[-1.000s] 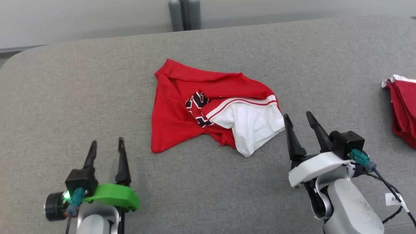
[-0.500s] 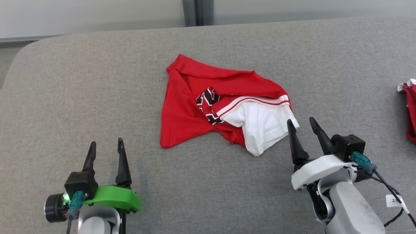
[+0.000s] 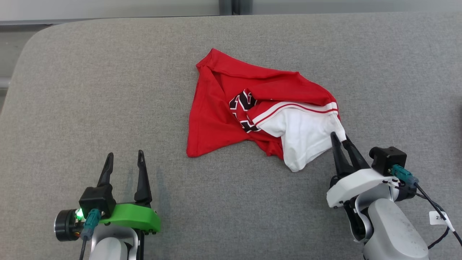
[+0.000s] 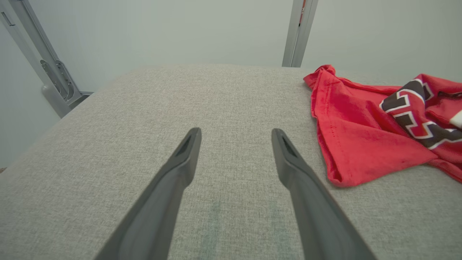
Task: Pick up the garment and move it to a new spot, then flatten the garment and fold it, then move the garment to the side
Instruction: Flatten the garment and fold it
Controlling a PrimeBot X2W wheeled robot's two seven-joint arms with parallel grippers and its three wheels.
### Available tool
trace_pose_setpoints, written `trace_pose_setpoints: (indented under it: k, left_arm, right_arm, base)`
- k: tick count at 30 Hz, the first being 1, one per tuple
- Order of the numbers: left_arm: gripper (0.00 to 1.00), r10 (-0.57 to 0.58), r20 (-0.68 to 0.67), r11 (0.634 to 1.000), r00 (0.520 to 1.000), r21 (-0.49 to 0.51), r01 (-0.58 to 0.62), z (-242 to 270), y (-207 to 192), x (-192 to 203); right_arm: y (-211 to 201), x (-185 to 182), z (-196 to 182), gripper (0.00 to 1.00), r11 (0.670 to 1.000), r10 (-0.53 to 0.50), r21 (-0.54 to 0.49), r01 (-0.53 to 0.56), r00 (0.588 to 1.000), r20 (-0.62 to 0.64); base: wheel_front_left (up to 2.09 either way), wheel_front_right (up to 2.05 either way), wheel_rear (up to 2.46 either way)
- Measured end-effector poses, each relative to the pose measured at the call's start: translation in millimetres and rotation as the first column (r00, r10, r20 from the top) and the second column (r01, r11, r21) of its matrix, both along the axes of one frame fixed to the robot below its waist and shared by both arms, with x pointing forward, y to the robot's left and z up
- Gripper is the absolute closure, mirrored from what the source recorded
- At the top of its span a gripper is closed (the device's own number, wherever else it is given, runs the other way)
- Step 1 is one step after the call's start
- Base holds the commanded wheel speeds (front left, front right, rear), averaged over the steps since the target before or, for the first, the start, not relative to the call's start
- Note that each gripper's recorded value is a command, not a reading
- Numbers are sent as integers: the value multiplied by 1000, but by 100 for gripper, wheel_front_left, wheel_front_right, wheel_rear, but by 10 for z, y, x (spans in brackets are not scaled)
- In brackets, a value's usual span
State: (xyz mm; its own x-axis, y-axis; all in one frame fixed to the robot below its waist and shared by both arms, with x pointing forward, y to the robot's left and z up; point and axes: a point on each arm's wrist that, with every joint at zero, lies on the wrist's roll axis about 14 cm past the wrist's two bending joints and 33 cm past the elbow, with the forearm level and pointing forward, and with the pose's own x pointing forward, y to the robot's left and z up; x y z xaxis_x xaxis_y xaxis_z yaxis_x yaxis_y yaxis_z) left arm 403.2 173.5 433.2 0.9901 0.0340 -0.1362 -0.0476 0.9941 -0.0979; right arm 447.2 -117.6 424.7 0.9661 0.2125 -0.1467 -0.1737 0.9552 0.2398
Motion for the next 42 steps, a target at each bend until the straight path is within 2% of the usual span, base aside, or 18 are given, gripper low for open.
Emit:
trace_pose_setpoints:
  k: [4, 7, 14, 18, 23, 31, 35, 39, 42]
  left_arm:
    - [0, -13, 16, 1000, 1000, 2, 13, 44, -39, 58]
    - [0, -19, 24, 1000, 1000, 2, 19, 71, -61, 66]
    - [0, -24, 39, 1000, 999, 1, 24, 133, -76, 57]
    - [0, -22, 50, 1000, 999, -4, 22, 179, -74, 29]
    - [0, -15, 47, 1000, 999, -12, 15, 185, -51, -57]
    - [0, 25, 47, 999, 999, -21, -25, 210, 62, -230]
    - [0, 47, 46, 998, 998, -37, -45, 219, 104, -324]
    - [0, 70, 47, 997, 996, -46, -67, 231, 148, -413]
    - [0, 93, 48, 995, 995, -48, -90, 240, 210, -464]
  right_arm:
    - [32, 25, 22, 100, 1000, 5, 16, -5, 1000, 7]
    - [82, 73, 188, 100, 999, 15, 30, -17, 998, 56]
    - [335, 168, 828, 100, 991, 70, 91, -93, 969, 236]
    - [505, 220, 1333, 100, 980, 104, 118, -157, 925, 365]
    - [682, 318, 2122, 100, 973, 145, 72, -221, 819, 555]
    - [887, 356, 3116, 100, 965, 224, -75, -253, 634, 740]
    - [1204, 247, 3429, 100, 939, 295, -128, -320, 554, 778]
    - [1635, 75, 3577, 100, 891, 382, -174, -419, 488, 785]
    - [1832, -47, 3803, 100, 865, 398, -177, -470, 427, 812]
  base:
    - [0, 0, 0]
    - [0, 0, 0]
    - [0, 0, 0]
    - [0, 0, 0]
    - [0, 0, 0]
    - [0, 0, 0]
    - [0, 0, 0]
    - [0, 0, 0]
    - [0, 0, 0]
